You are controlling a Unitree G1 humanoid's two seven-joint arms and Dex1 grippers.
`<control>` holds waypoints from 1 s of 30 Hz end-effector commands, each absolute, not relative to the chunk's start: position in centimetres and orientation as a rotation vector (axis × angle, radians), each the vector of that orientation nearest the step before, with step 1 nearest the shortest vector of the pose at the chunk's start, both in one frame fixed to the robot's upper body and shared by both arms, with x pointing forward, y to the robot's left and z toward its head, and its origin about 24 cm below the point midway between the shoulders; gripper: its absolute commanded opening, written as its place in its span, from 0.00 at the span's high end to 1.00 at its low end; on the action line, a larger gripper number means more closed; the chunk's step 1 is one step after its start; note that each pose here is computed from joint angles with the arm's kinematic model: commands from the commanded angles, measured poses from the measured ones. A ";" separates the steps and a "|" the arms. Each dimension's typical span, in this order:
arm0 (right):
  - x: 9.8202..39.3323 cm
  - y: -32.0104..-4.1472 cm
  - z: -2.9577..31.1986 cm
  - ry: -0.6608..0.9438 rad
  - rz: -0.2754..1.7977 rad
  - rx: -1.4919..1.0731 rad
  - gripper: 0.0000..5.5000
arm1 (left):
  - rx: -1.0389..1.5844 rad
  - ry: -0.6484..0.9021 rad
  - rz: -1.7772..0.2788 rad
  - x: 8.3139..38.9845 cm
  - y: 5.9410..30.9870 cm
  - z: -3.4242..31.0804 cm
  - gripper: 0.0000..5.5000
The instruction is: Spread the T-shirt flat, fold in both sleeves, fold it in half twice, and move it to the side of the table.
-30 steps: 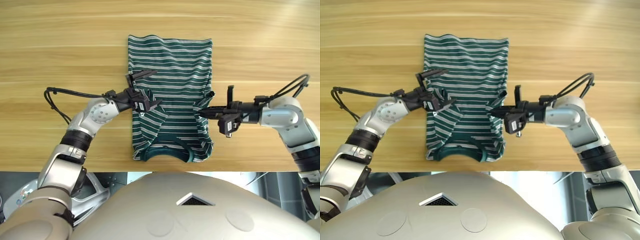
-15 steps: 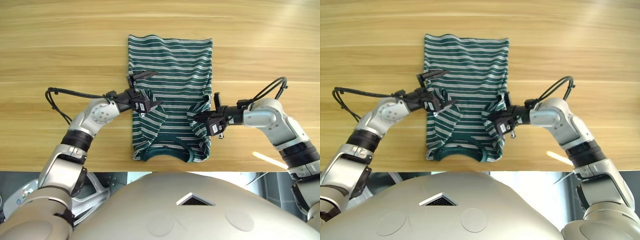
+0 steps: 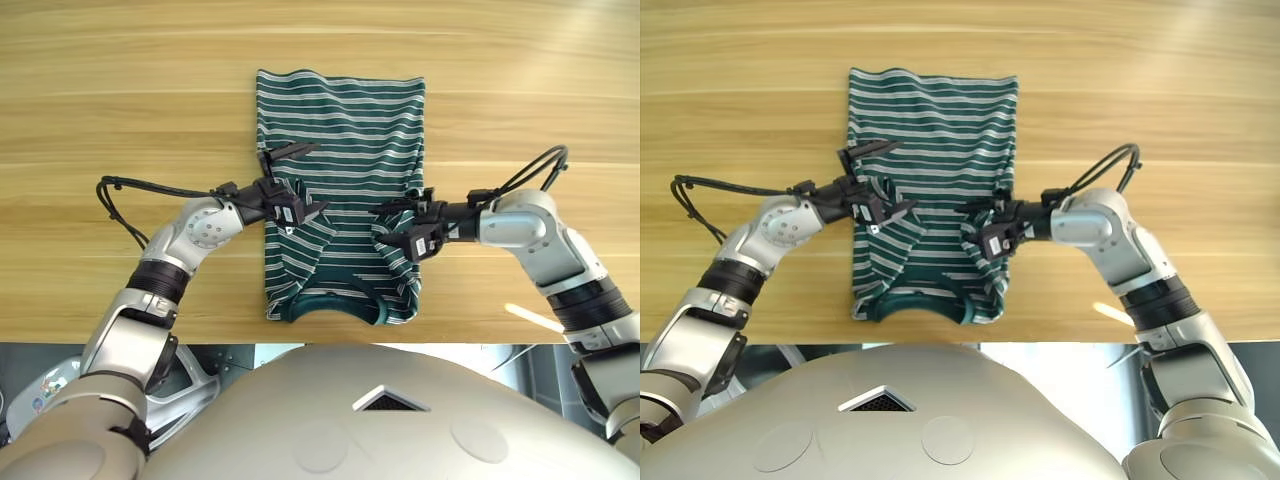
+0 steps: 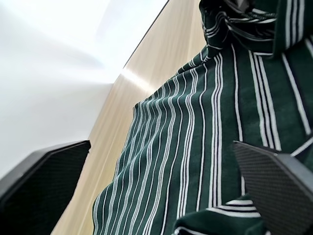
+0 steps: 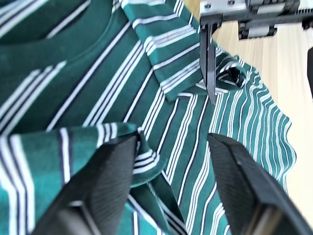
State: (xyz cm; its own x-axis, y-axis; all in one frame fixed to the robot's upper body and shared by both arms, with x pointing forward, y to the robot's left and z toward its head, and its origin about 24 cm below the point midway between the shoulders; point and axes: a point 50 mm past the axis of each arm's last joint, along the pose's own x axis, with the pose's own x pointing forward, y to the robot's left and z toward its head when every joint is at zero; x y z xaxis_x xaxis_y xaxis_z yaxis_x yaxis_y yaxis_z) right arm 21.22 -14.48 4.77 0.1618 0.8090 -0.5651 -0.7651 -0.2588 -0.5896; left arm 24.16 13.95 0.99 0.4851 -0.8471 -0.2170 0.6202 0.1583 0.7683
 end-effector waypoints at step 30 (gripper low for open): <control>16.1 -21.5 4.3 0.080 1.297 -0.749 0.02 | 0.917 -0.280 -1.061 24.1 14.1 0.7 0.02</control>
State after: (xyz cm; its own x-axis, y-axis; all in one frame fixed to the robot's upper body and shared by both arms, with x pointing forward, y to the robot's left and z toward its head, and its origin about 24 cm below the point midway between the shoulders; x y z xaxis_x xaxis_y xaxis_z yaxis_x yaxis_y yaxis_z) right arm 16.52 -21.63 4.70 0.3291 0.8359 -0.4394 -0.8757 0.0960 -0.4732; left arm 24.09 13.73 0.55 0.4918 -0.8449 -0.2102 0.6296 0.1783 0.7562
